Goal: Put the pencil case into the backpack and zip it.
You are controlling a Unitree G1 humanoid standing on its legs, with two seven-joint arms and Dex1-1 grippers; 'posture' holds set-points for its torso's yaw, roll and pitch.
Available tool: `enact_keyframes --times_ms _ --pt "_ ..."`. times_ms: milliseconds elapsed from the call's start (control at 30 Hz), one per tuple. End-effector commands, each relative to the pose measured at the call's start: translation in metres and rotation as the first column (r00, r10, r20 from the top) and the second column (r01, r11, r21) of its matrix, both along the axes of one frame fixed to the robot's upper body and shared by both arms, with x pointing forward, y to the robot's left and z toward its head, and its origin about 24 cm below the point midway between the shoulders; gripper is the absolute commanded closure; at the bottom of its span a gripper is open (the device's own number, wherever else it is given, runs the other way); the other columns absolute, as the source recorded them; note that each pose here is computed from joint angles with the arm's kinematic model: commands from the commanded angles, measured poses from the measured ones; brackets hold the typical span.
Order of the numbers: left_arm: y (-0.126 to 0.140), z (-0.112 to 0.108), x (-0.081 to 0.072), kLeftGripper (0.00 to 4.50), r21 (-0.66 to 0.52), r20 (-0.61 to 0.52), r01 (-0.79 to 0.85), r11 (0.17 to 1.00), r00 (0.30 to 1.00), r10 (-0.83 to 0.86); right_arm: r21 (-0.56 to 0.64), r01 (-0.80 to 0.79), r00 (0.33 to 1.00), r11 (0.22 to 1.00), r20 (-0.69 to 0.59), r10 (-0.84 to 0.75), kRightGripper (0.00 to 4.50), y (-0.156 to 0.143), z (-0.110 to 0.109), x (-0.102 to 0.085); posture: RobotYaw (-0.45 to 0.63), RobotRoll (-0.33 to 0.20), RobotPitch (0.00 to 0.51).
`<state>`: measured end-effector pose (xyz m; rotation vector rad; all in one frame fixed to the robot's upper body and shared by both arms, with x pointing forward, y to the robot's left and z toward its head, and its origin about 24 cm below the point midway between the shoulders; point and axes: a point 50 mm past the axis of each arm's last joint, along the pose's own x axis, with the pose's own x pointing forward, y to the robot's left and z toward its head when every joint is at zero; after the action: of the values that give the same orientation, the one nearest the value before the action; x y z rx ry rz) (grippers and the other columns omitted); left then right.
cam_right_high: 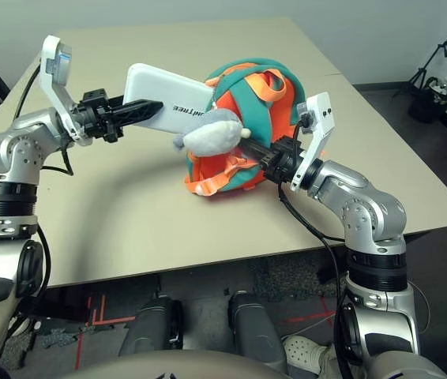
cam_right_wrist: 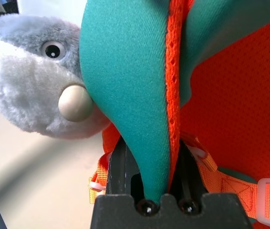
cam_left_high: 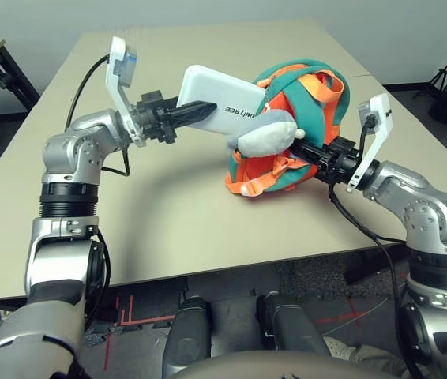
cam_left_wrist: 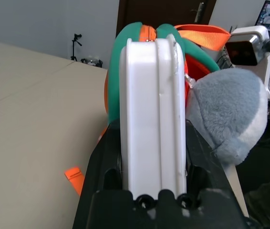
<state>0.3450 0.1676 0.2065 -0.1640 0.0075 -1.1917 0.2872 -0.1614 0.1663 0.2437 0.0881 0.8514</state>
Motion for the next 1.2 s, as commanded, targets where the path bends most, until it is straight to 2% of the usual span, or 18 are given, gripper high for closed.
enact_keyframes --times_ms 33,233,467,700,767,1000,1200 --pt "-0.017 0.002 0.004 3.11 0.021 0.061 0.019 1.000 0.998 -0.020 0.006 -0.029 0.999 1.000 0.036 0.028 4.40 0.006 0.005 -0.002 -0.05 0.000 0.055" --pt "-0.043 -0.016 0.004 3.11 0.044 0.068 0.035 0.998 0.997 -0.038 0.011 -0.035 0.999 0.999 0.036 0.034 4.40 0.008 0.004 -0.002 -0.05 0.000 0.053" --pt "-0.053 -0.018 0.004 3.11 0.039 0.063 0.050 0.998 0.997 -0.053 0.015 -0.035 0.999 0.999 0.040 0.034 4.40 0.009 0.004 -0.002 -0.05 0.000 0.052" --pt "-0.041 -0.014 -0.003 0.58 0.035 0.045 0.043 0.998 0.998 -0.044 0.014 -0.031 0.999 0.999 0.039 0.031 4.40 0.008 0.003 -0.002 -0.05 0.000 0.055" --pt "-0.035 -0.009 -0.006 0.01 0.029 0.052 0.033 0.999 0.998 -0.034 0.014 -0.033 0.999 0.999 0.038 0.032 4.40 0.008 0.003 -0.002 -0.04 0.000 0.056" --pt "-0.011 0.012 -0.019 0.00 0.008 0.076 0.008 1.000 0.997 -0.008 0.013 -0.043 0.998 0.999 0.036 0.043 4.40 0.009 0.002 0.000 -0.02 0.000 0.055" --pt "0.009 0.019 -0.032 0.00 0.019 0.081 -0.021 1.000 0.997 0.019 0.012 -0.050 0.998 0.999 0.036 0.050 4.40 0.010 0.002 0.001 -0.02 0.000 0.056"
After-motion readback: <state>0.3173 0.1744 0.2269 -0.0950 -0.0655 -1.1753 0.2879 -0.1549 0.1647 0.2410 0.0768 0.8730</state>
